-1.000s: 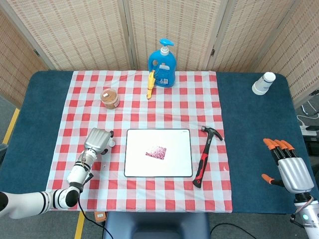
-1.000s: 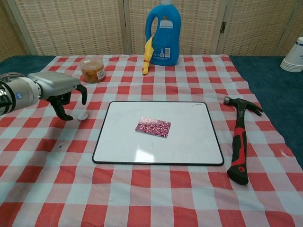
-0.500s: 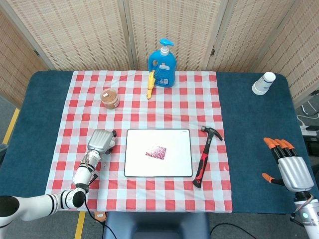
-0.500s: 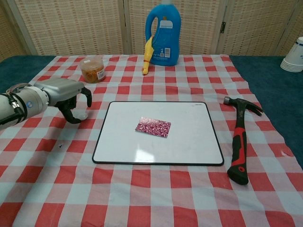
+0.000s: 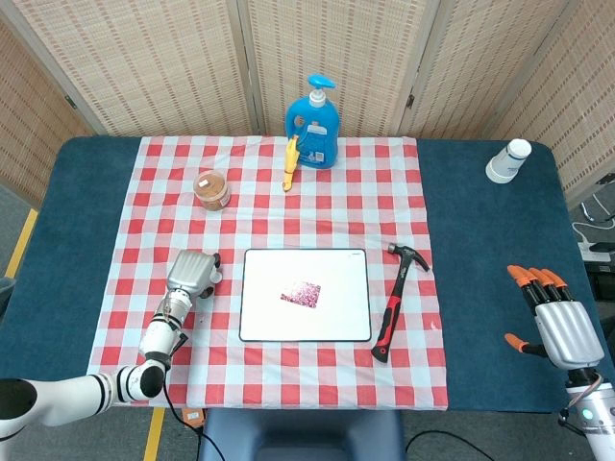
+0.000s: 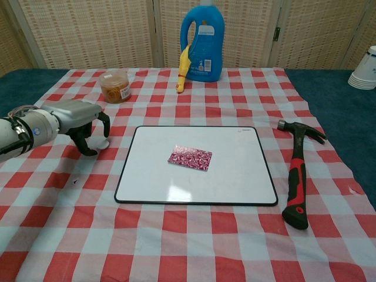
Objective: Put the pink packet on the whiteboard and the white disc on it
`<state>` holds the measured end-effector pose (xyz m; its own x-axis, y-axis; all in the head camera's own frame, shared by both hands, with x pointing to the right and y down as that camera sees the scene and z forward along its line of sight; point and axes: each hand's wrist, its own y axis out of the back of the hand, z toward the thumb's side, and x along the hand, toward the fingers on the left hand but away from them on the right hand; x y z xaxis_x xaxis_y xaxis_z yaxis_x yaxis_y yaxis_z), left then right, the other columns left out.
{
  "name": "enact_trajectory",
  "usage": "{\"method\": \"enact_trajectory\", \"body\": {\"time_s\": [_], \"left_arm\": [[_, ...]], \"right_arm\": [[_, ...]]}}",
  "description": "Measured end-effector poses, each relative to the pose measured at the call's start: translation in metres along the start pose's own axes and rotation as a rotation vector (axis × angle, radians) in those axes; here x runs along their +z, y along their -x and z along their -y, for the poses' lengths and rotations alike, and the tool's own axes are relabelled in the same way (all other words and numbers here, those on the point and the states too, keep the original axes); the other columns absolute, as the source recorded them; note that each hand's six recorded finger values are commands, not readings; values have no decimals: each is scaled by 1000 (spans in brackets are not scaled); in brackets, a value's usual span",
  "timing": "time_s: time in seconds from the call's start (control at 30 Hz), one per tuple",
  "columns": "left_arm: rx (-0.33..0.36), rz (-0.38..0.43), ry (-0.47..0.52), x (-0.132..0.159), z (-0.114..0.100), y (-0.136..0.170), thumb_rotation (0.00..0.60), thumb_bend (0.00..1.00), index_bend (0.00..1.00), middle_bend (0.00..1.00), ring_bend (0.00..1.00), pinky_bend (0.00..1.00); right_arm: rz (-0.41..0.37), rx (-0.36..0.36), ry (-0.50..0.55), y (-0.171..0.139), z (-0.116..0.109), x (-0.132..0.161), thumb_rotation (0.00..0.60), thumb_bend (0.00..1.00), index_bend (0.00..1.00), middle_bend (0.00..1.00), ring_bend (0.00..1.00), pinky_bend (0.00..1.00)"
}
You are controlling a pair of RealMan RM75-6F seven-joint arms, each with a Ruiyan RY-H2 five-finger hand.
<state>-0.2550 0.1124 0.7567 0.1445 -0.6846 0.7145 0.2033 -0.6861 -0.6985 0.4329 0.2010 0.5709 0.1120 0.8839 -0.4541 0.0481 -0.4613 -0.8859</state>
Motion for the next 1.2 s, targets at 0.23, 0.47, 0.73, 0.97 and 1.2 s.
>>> {"method": "enact_trajectory", "body": {"time_s": [0.23, 0.47, 0.73, 0.97, 1.2], "left_arm": [[2, 5, -1, 4, 0, 0, 600, 275, 405, 1000, 1000, 1000], [5, 9, -4, 8, 2, 0, 600, 282, 408, 1000, 1000, 1000], [10, 7, -8, 10, 1, -2, 600, 304, 431, 1000, 1000, 1000], [1, -4, -11, 6, 3, -5, 600, 306, 434, 1000, 1000, 1000], [-1, -5, -8, 7, 5, -6, 600, 314, 452, 1000, 1000, 1000]], "right_arm": [[3, -5, 1, -1, -1, -1, 600, 19, 56, 122, 54, 132], [4, -6, 2, -1, -2, -2, 600, 20, 56, 122, 54, 133], [6, -7, 2, -1, -2, -2, 600, 20, 56, 122, 54, 133], [6, -5, 2, 0, -2, -2, 600, 20, 56, 122, 54, 133], [9, -3, 1, 0, -1, -3, 600, 20, 56, 122, 54, 133]]}}
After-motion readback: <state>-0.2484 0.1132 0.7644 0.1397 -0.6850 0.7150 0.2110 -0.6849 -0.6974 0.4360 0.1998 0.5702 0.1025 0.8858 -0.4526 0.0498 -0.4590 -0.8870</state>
